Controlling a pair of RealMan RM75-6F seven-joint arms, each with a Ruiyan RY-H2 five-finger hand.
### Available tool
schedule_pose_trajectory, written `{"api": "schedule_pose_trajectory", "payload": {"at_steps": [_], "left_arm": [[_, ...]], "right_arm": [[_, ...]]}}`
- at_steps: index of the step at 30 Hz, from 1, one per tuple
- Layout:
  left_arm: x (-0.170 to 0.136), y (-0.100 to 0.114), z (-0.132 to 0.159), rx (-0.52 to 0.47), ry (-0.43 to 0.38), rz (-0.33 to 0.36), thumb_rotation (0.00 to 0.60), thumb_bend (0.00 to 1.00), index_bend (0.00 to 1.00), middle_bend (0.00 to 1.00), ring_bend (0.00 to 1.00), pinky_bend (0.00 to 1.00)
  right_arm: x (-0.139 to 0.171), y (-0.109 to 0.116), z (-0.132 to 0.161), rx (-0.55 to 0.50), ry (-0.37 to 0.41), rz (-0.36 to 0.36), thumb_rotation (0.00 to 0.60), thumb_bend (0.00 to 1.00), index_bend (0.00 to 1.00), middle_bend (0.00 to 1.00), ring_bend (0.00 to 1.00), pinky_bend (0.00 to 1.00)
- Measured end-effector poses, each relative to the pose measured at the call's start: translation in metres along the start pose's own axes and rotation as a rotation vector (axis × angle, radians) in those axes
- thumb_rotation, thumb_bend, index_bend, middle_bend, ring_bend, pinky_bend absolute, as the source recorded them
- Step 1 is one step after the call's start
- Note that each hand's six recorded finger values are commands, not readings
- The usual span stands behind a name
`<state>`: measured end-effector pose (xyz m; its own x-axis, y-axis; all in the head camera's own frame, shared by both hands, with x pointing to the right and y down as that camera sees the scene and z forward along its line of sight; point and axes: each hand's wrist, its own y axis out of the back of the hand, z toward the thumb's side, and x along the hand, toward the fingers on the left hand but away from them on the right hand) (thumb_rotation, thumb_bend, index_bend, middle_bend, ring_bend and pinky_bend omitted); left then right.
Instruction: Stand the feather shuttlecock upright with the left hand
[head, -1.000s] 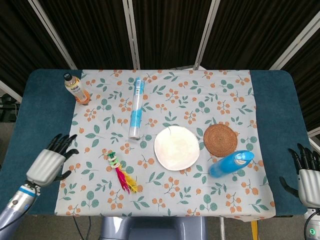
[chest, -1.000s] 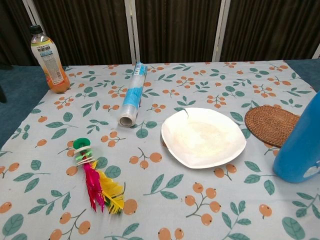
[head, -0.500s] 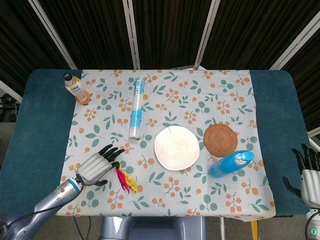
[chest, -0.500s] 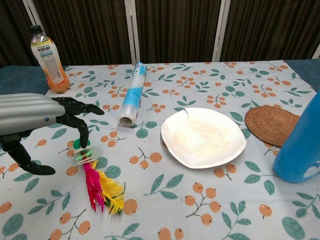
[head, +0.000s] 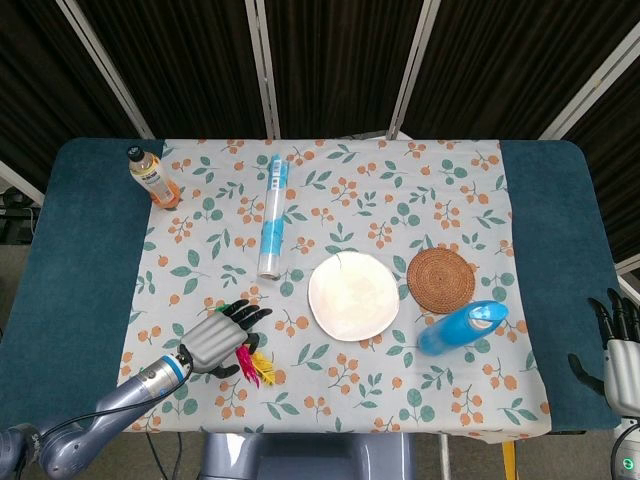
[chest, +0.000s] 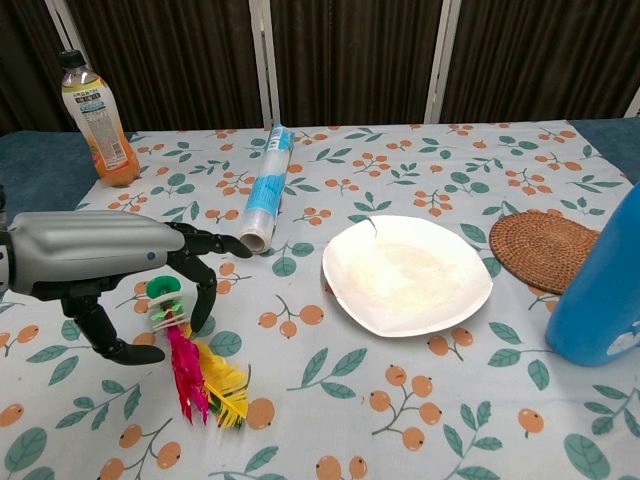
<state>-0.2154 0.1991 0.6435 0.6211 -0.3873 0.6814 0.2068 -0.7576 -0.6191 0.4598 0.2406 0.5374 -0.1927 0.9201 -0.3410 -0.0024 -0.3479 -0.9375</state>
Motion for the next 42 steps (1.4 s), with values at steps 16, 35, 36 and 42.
{"api": "schedule_pose_trajectory", "payload": {"at_steps": [16, 35, 36, 42], "left_arm": [[0.017, -0.011, 0.004, 0.026, 0.018, -0.074, 0.600, 0.33, 0.49, 0.00, 0.00, 0.00], [0.032, -0.017, 0.024, 0.043, -0.012, -0.110, 0.600, 0.33, 0.50, 0.00, 0.00, 0.00], [0.032, -0.018, 0.025, 0.043, -0.012, -0.113, 0.600, 0.34, 0.50, 0.00, 0.00, 0.00], [0.033, -0.018, 0.025, 0.044, -0.005, -0.113, 0.600, 0.35, 0.52, 0.00, 0.00, 0.00]], "right_arm": [[0.000, 0.000, -0.003, 0.022, -0.014, 0.006, 0.600, 0.17, 0.14, 0.00, 0.00, 0.00], [0.001, 0.002, -0.004, 0.025, -0.013, 0.000, 0.600, 0.17, 0.14, 0.00, 0.00, 0.00], [0.001, 0.002, -0.004, 0.027, -0.013, -0.001, 0.600, 0.17, 0.14, 0.00, 0.00, 0.00], [0.001, 0.003, -0.005, 0.026, -0.015, -0.002, 0.600, 0.17, 0.14, 0.00, 0.00, 0.00]]}}
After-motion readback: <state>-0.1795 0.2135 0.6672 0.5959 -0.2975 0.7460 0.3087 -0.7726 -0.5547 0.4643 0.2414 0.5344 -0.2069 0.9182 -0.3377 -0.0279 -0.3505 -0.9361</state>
